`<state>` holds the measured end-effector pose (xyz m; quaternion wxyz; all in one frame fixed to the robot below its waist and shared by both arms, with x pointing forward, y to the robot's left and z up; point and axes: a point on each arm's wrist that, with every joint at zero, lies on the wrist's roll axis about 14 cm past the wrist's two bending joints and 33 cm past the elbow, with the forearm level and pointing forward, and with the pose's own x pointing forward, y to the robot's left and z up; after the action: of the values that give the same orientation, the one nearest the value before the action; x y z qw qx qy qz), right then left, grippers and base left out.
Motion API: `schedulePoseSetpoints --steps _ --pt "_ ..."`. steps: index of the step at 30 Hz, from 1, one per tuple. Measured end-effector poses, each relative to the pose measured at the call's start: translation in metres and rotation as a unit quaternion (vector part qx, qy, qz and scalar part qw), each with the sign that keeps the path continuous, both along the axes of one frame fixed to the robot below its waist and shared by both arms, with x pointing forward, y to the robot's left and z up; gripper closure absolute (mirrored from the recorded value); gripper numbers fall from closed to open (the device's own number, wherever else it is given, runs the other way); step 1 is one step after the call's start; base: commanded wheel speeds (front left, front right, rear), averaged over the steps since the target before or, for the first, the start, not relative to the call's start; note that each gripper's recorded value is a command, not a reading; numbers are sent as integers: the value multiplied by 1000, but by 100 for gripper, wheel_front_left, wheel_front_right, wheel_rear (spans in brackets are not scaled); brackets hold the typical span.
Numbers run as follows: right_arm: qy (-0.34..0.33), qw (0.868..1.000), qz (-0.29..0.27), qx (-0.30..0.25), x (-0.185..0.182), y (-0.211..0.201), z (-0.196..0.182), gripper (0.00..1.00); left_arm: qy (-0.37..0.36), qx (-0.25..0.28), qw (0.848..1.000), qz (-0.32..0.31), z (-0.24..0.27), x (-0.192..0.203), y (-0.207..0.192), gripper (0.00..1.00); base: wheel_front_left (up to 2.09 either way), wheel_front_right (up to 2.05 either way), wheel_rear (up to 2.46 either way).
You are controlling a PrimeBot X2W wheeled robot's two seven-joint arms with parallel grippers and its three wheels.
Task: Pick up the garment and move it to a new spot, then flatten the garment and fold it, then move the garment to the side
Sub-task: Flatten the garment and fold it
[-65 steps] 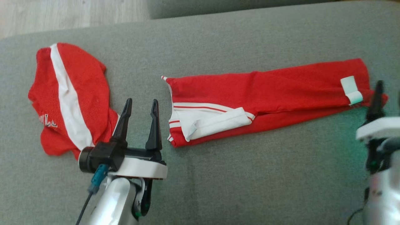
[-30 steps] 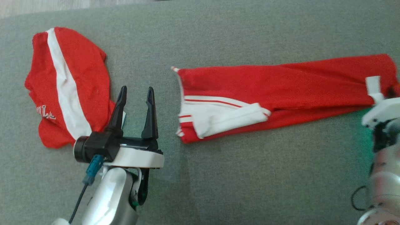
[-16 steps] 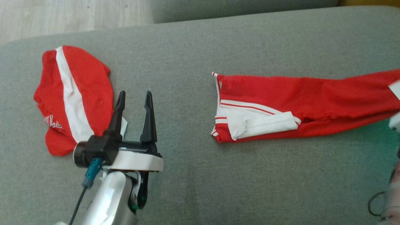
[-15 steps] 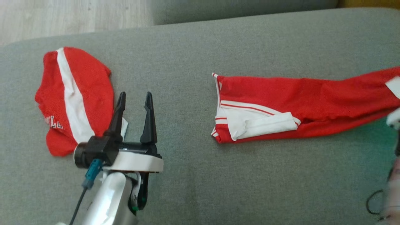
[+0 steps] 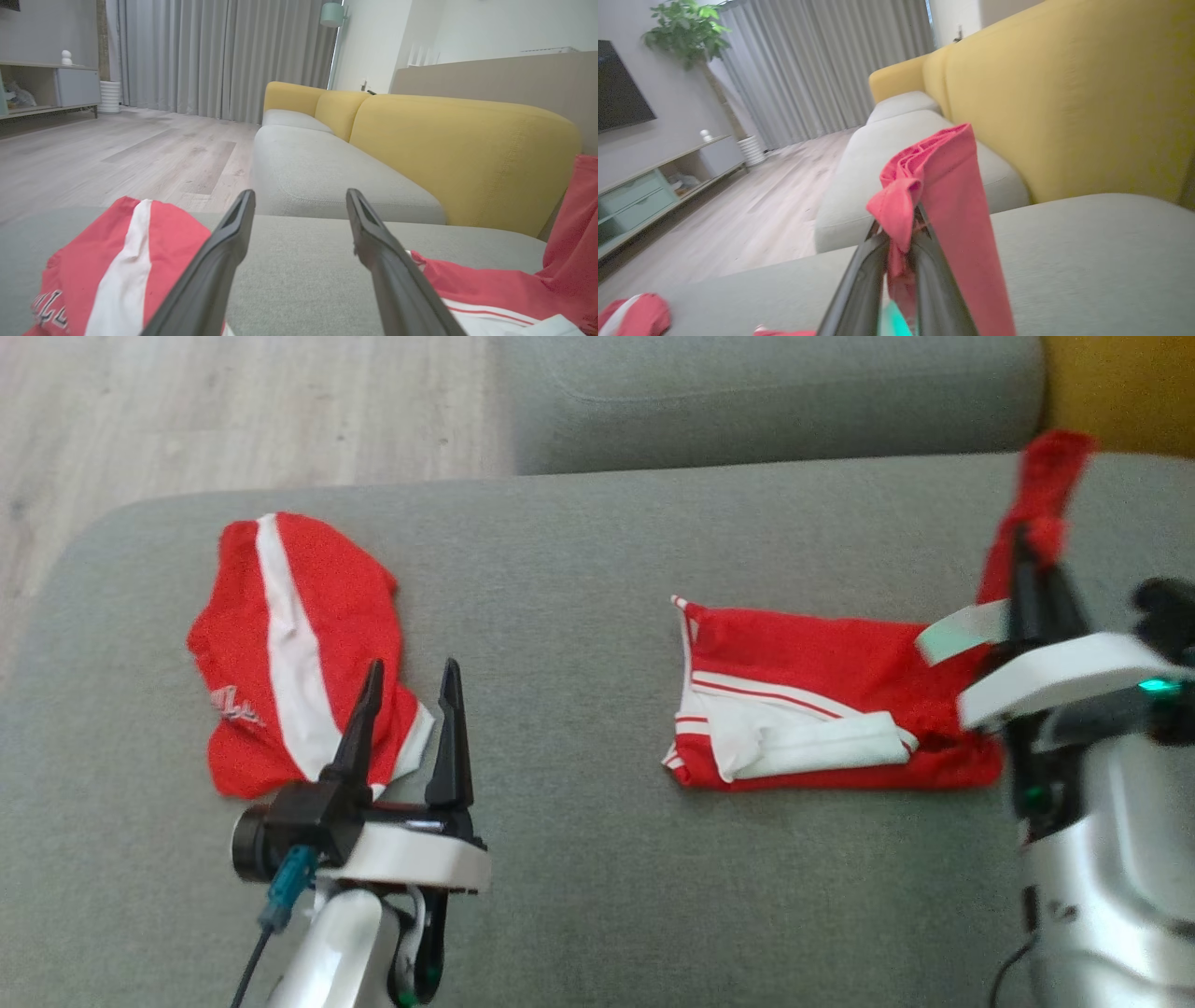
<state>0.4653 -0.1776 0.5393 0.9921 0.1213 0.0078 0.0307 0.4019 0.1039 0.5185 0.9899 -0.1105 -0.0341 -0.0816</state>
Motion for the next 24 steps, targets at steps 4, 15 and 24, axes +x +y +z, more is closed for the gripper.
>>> schedulePoseSetpoints --steps 4,15,24 --pt "6 997 74 9 -6 52 -5 100 4 1 1000 13 -3 -9 9 0 0 0 0" --pt "79 975 209 -6 -30 146 -65 100 12 5 999 36 -8 -17 26 0 0 0 0" --pt "156 956 248 -31 -55 164 -122 0 26 5 999 42 -17 -18 30 0 0 0 0"
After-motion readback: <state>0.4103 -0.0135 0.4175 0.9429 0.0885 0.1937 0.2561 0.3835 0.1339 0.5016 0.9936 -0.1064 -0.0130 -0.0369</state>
